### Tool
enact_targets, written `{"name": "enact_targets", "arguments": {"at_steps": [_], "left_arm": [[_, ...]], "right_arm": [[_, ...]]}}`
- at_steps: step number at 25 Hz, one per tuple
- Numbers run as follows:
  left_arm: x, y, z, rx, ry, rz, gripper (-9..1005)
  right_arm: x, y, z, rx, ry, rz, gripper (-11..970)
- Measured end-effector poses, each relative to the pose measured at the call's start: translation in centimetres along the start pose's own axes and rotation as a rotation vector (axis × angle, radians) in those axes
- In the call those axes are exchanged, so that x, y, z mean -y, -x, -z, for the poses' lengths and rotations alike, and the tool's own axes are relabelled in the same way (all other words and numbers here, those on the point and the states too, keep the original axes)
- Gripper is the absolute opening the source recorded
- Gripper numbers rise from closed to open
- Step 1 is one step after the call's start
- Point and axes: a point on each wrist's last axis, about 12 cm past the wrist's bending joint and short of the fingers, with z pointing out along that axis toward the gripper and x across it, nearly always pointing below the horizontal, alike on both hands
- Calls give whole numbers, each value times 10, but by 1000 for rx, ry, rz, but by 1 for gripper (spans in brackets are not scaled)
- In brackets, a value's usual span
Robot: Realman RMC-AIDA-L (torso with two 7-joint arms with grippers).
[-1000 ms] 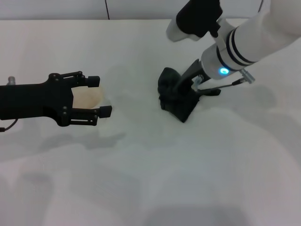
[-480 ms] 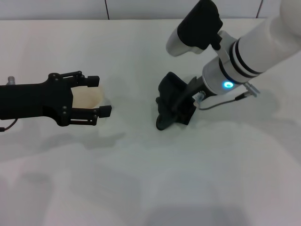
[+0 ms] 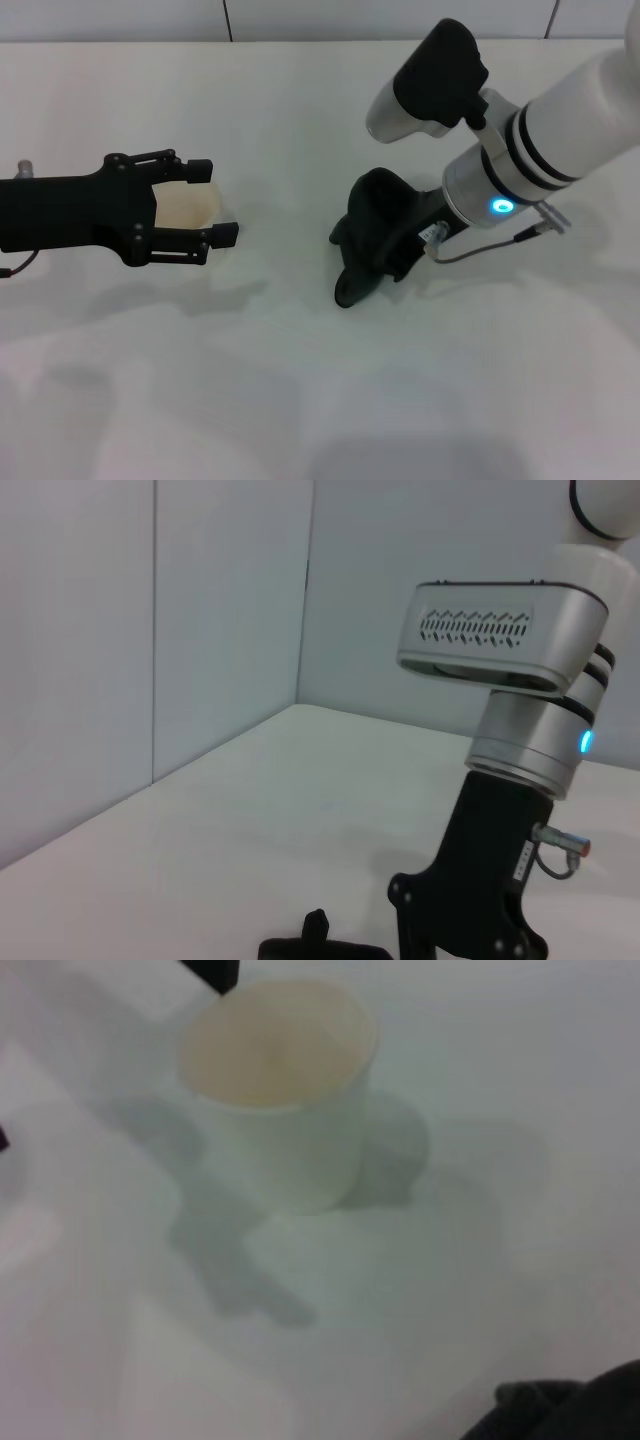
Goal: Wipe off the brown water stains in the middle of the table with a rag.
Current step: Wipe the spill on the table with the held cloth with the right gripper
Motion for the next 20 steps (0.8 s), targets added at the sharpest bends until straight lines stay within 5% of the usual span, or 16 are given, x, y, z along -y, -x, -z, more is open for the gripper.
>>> {"name": "enact_targets", "arguments": {"at_steps": [20], "left_arm": [[0, -1, 3, -3, 11, 7, 885]], "right_arm": [[39, -42, 31, 84, -157, -158, 31]]}}
